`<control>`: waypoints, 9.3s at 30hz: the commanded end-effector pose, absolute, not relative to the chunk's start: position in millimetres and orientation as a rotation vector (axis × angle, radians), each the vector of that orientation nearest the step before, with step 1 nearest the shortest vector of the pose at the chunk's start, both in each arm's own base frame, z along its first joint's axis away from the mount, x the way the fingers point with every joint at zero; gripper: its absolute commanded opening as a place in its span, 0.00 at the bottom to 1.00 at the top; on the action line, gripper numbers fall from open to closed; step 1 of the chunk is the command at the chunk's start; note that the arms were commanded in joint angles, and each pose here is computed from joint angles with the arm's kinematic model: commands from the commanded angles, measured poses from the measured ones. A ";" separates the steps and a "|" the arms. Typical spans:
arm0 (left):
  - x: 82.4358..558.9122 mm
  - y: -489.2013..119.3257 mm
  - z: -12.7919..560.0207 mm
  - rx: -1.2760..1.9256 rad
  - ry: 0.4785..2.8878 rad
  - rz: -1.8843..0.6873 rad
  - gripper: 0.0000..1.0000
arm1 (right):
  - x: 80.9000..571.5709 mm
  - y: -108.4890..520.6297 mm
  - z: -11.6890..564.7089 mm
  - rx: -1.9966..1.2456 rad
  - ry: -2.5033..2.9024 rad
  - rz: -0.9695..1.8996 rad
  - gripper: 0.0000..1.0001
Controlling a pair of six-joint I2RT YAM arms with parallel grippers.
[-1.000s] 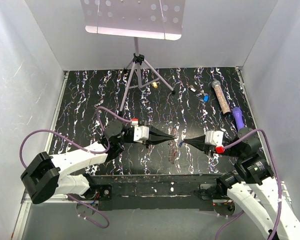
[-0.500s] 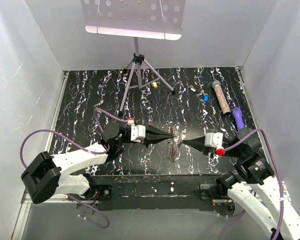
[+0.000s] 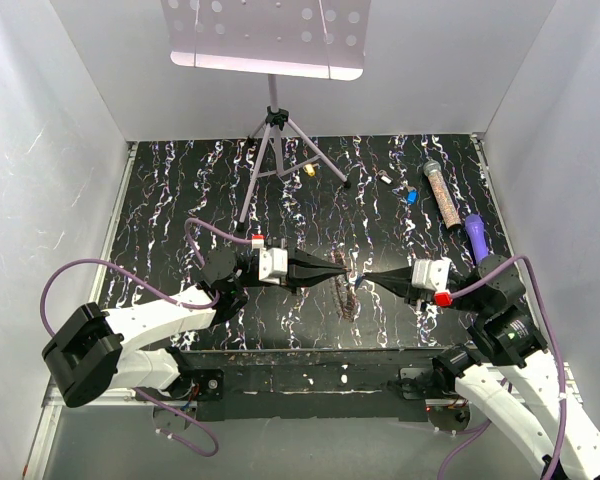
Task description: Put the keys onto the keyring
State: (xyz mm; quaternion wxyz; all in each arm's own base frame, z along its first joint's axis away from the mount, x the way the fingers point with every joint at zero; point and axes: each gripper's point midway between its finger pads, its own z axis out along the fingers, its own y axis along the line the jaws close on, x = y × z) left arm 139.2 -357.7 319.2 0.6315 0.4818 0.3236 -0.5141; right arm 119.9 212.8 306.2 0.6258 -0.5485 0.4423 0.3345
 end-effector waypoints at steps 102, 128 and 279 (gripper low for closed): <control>117.5 -361.3 329.4 1.129 0.677 -1.267 0.00 | 117.2 229.4 328.7 -1.224 0.971 0.918 0.01; 115.3 -364.0 322.8 1.183 0.685 -1.247 0.00 | 115.0 230.8 334.7 -1.217 0.993 0.958 0.01; 125.0 -368.2 293.9 1.393 0.781 -1.108 0.00 | 114.5 231.6 343.9 -1.249 0.994 0.954 0.01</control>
